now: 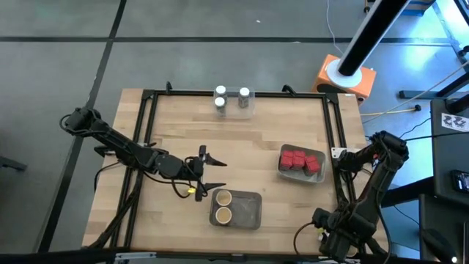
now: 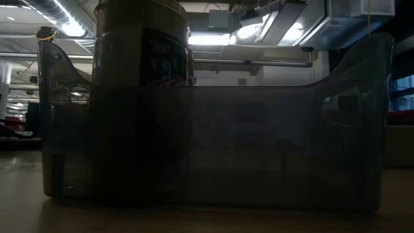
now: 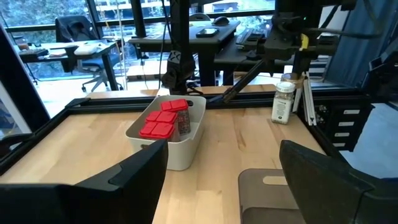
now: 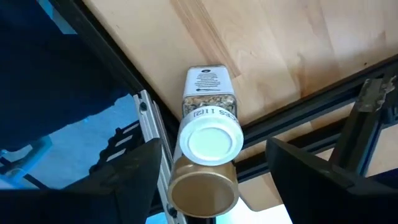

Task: Sort spices by type
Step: Put the white seasoning bottle into the transparent bin

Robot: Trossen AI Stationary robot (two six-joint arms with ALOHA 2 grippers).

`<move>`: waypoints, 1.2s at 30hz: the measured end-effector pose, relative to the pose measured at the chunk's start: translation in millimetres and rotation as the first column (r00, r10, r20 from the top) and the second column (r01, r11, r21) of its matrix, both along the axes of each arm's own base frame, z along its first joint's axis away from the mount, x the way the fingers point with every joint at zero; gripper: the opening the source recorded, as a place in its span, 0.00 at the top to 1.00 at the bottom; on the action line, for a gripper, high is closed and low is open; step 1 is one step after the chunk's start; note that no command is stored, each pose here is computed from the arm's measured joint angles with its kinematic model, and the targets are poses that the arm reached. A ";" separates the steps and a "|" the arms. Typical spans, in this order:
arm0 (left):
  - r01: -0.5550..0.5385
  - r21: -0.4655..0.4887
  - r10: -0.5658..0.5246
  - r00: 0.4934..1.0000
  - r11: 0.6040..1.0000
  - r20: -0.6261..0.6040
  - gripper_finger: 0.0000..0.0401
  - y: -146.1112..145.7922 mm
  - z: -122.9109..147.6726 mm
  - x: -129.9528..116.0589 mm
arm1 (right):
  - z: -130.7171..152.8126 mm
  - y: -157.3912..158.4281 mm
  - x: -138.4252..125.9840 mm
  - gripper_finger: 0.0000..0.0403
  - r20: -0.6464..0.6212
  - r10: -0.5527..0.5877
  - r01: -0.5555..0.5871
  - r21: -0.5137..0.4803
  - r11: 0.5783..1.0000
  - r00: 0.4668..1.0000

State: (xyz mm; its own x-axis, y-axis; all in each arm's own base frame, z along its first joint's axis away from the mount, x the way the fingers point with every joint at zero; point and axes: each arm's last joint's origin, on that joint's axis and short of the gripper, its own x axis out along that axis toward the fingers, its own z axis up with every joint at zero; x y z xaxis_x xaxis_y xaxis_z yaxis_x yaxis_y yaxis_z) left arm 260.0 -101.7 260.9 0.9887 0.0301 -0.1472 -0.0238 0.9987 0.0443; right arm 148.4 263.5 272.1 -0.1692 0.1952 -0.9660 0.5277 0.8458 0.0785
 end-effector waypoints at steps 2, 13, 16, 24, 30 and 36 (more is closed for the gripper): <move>0.000 0.000 0.000 1.000 1.000 0.000 0.27 0.0 0.1 0.0 | -4.5 -1.0 -1.3 0.28 -0.032 -0.009 0.009 -0.004 1.000 0.999; 0.000 0.000 0.000 1.000 1.000 0.001 0.27 0.0 0.3 0.1 | -18.6 -0.2 -1.7 0.28 -0.041 -0.003 0.004 0.016 1.000 0.999; 0.001 0.003 -0.001 1.000 1.000 0.001 0.27 0.0 0.2 0.1 | -19.8 0.8 -1.1 0.28 -0.036 -0.003 0.004 0.029 1.000 0.999; 0.002 0.011 -0.002 1.000 1.000 0.000 0.27 0.0 0.3 0.1 | -38.4 5.4 -5.9 0.28 -0.067 0.024 -0.017 0.097 0.995 0.997; 0.001 0.012 -0.001 1.000 1.000 0.001 0.27 0.2 0.3 0.2 | -48.4 4.9 -10.0 0.28 -0.074 0.011 -0.005 0.085 0.996 0.997; 0.001 0.013 -0.001 1.000 1.000 0.001 0.27 0.3 0.3 0.2 | -53.8 3.5 -10.0 0.29 -0.059 0.011 -0.006 0.074 0.997 0.998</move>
State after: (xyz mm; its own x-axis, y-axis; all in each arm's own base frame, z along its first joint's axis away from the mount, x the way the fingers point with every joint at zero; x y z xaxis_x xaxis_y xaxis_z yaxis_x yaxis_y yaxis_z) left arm 260.2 -101.4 261.2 0.9888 0.0307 -0.1461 -0.0225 0.9981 0.0577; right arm 138.4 267.0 218.3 -0.2278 0.2636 -0.9374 0.5260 0.8434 0.1093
